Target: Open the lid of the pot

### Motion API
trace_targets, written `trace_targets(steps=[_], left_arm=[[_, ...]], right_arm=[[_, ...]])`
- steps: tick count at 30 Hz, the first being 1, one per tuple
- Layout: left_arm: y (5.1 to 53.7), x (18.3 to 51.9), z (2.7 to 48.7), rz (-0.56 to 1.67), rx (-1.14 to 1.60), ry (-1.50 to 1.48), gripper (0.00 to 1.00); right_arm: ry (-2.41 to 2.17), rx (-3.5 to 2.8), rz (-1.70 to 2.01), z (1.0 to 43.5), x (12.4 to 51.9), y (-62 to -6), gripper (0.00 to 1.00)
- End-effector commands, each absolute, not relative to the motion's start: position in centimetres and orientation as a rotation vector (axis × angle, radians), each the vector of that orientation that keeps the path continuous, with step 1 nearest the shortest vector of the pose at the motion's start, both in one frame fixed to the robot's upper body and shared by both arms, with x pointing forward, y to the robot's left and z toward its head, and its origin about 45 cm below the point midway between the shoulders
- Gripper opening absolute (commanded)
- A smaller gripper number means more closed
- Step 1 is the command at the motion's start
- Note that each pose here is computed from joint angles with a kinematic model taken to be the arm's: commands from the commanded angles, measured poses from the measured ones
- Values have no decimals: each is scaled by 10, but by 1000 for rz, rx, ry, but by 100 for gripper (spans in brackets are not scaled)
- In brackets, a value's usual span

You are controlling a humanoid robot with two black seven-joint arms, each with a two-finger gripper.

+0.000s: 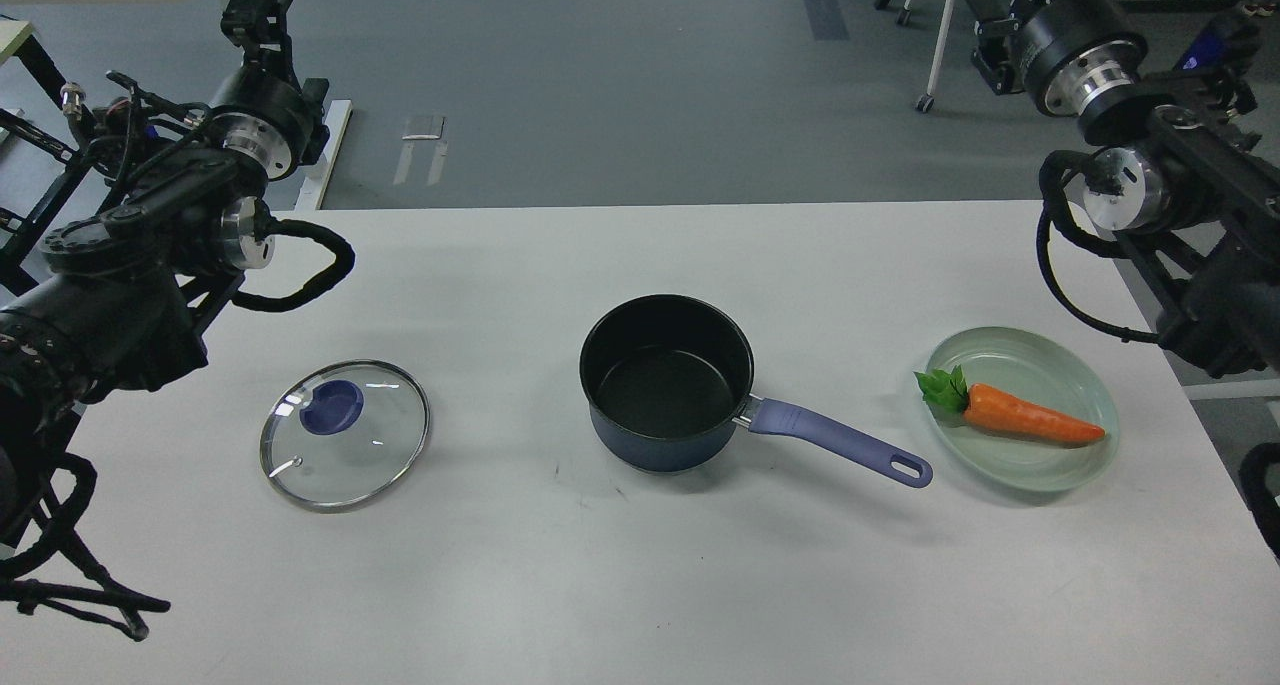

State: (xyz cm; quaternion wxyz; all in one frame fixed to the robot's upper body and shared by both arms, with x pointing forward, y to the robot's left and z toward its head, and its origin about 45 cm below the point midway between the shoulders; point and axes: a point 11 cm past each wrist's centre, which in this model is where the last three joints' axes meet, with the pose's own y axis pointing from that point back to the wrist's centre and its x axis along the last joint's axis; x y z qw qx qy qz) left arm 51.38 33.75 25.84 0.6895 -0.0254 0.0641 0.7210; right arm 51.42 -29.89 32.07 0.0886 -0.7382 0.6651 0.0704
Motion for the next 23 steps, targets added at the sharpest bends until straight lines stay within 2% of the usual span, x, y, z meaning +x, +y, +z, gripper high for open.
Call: trace_targets(steps=[1, 8, 16, 23], left_arm=[[342, 508, 244, 1639, -125, 233, 99], [327, 489, 207, 1536, -215, 395, 100], [292, 487, 215, 1424, -261, 434, 100], [305, 487, 222, 1446, -275, 413, 100]], right_arm=[[1940, -2016, 532, 290, 513, -298, 100], [1826, -1848, 808, 255, 503, -292, 100], [1693, -1857, 879, 251, 499, -286, 100], [1662, -1884, 871, 255, 498, -278, 100]])
